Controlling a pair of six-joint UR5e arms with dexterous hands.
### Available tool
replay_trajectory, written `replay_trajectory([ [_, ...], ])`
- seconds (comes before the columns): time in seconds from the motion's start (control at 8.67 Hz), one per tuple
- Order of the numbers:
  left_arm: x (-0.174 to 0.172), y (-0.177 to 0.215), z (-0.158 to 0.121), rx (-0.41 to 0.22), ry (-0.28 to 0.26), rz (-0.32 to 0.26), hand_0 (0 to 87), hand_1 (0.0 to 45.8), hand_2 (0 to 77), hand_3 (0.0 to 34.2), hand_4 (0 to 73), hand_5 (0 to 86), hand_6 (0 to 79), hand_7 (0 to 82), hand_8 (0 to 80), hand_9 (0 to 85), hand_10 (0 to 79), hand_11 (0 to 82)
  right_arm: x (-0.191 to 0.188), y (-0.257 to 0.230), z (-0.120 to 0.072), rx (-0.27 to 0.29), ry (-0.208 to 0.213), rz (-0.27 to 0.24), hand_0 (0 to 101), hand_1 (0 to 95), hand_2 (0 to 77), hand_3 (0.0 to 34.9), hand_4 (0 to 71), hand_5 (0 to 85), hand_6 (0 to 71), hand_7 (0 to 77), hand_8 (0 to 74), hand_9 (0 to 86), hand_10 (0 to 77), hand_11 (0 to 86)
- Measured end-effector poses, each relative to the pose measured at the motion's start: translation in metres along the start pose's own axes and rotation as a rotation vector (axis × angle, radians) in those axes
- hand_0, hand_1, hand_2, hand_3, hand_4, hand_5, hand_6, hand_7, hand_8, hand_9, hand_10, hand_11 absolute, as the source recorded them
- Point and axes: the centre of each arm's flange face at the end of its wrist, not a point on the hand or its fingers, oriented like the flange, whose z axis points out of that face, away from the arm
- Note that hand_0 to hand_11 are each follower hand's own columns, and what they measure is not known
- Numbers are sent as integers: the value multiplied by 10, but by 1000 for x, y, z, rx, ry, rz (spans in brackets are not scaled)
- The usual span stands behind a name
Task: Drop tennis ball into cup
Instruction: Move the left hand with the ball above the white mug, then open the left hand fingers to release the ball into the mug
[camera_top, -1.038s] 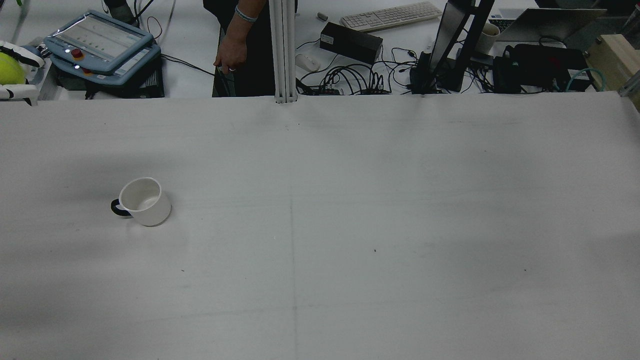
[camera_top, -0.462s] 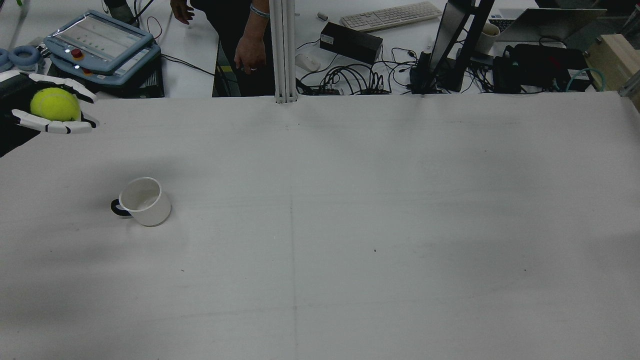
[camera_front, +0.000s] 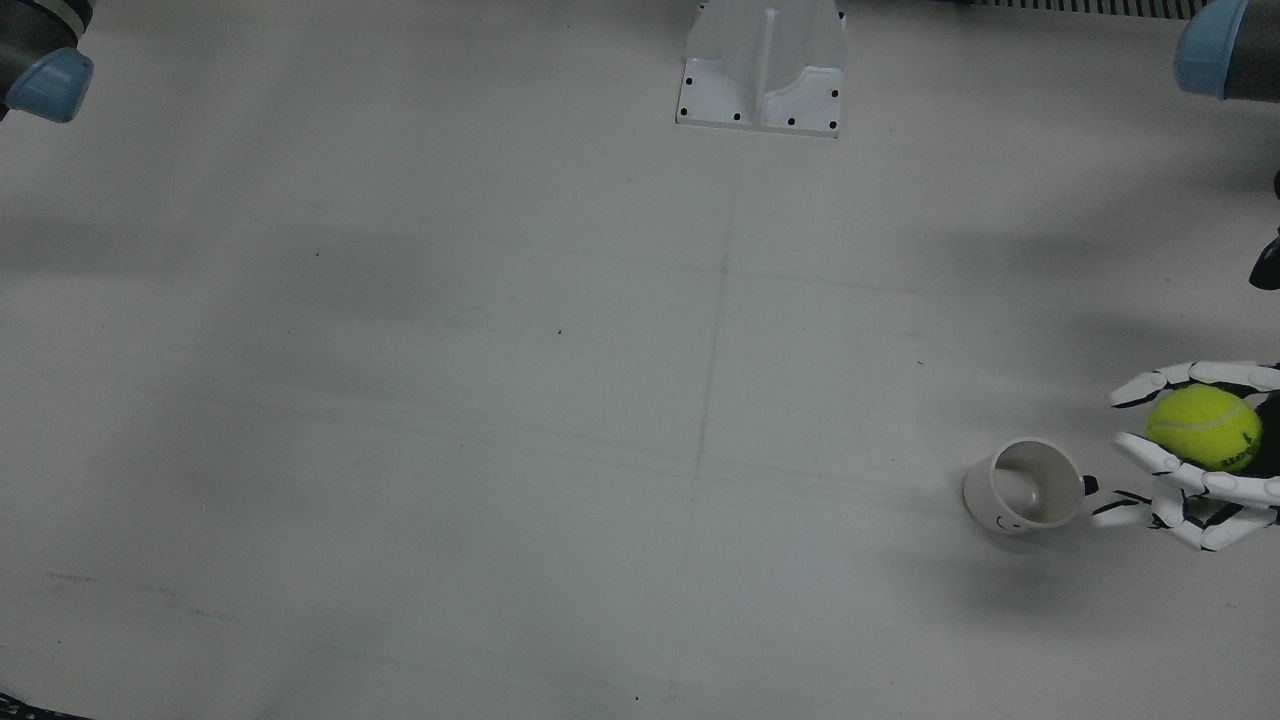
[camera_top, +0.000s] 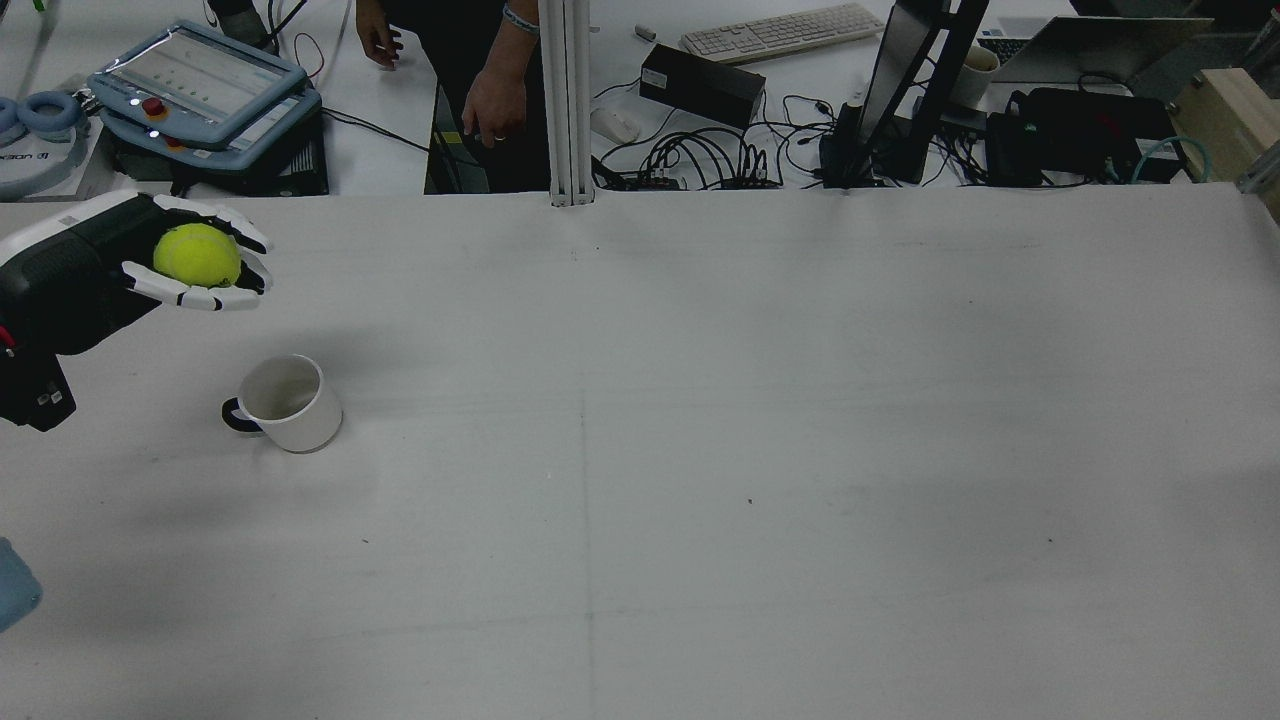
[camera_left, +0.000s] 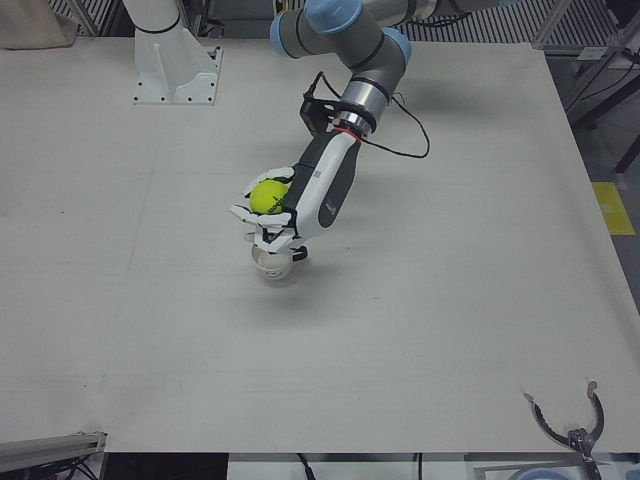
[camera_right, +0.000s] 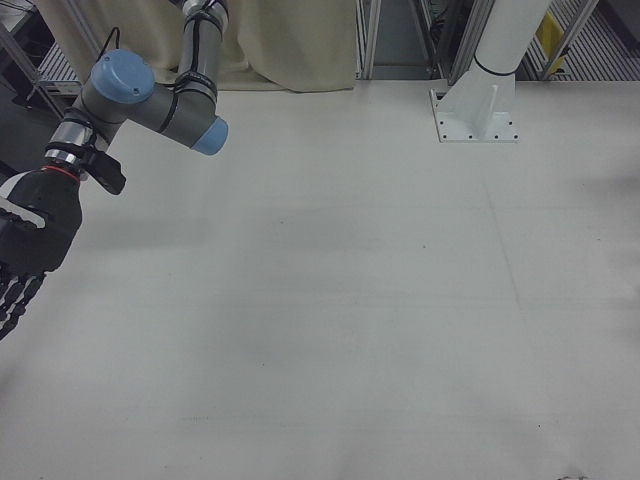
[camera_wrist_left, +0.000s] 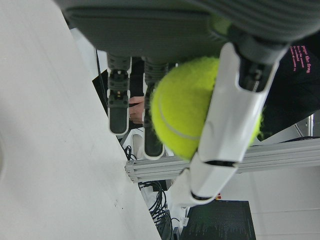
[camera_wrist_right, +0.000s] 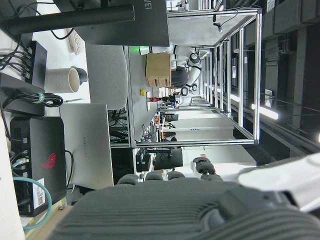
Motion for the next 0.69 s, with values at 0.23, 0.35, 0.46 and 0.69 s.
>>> replay_trajectory([
  [0.23, -23, 0, 9, -1, -24, -4, 758, 349, 218, 109, 693, 169, 251, 698, 518, 491, 235, 371, 0, 0, 0, 0, 0, 0, 0, 5, 5, 0, 0, 0, 0, 5, 0, 0, 0, 5],
  [0.35, -32, -1, 11, 0, -34, -5, 770, 355, 218, 112, 682, 169, 251, 698, 496, 644, 235, 371, 0, 0, 0, 0, 0, 0, 0, 5, 5, 0, 0, 0, 0, 0, 0, 0, 0, 5],
  [0.46, -37, -3, 13, 1, -41, -5, 771, 349, 218, 110, 676, 169, 251, 698, 513, 687, 235, 360, 0, 0, 0, 0, 0, 0, 0, 5, 5, 0, 0, 0, 0, 5, 0, 0, 0, 5],
  [0.69, -41, -7, 13, 5, -45, -5, 726, 355, 218, 113, 660, 175, 235, 704, 491, 714, 218, 338, 0, 0, 0, 0, 0, 0, 0, 5, 5, 0, 0, 0, 0, 5, 0, 0, 0, 5],
])
